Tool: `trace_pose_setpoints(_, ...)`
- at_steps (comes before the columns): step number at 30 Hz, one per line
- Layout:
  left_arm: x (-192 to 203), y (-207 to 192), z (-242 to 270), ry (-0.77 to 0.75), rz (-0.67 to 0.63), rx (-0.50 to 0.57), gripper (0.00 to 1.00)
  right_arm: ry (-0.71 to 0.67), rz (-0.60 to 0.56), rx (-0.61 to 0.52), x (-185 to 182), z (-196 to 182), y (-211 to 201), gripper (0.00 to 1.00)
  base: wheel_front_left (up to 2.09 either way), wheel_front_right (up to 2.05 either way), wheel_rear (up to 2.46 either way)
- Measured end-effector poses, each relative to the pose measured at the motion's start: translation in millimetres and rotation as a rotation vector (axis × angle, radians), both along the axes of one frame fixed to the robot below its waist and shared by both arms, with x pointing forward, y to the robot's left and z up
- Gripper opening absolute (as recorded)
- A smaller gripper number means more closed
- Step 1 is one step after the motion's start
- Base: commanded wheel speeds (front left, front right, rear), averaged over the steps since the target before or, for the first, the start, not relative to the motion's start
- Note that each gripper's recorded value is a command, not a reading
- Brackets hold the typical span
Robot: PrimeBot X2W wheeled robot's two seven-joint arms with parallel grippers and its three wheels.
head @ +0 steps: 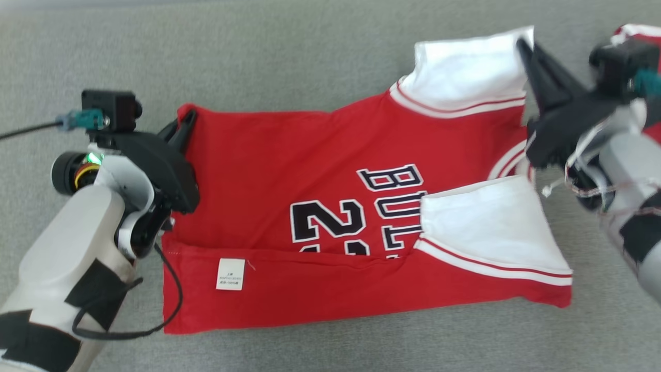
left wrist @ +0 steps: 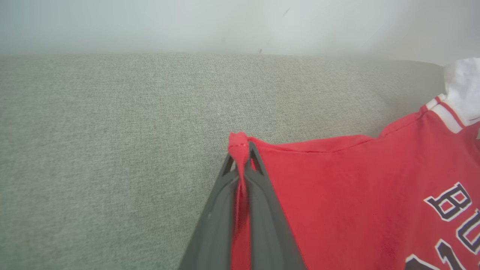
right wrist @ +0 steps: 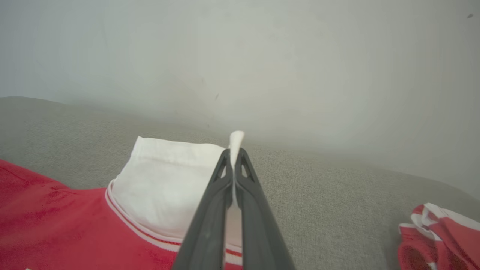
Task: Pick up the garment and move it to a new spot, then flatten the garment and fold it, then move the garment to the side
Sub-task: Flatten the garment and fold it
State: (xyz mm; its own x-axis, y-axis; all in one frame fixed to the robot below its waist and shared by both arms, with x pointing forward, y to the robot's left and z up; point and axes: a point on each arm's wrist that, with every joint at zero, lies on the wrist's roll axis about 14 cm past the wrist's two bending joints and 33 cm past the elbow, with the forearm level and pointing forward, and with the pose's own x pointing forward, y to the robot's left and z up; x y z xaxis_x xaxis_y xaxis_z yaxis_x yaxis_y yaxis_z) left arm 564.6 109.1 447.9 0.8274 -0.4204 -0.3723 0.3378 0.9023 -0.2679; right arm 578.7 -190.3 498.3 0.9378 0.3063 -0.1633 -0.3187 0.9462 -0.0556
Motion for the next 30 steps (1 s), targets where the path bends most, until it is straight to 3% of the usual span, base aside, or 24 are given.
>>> trace_pose_setpoints(16,-43,-2,11,-0.083,0.028,-0.047,0.00,0.003,-0.075,0.178,-118,-19,-22,0.00,0.00,0.00,0.00)
trace_pose_setpoints(27,-87,4,0,-0.111,0.068,-0.075,0.00,0.063,-0.115,0.228,-157,-45,-17,0.00,0.00,0.00,0.00)
trace_pose_setpoints(29,-92,6,-2,-0.109,0.086,-0.076,0.00,0.064,-0.124,0.228,-159,-45,-18,0.84,0.00,0.00,0.00)
trace_pose_setpoints(30,-94,7,-3,-0.113,0.090,-0.075,0.43,0.061,-0.126,0.227,-159,-44,-18,1.00,0.00,0.00,0.00)
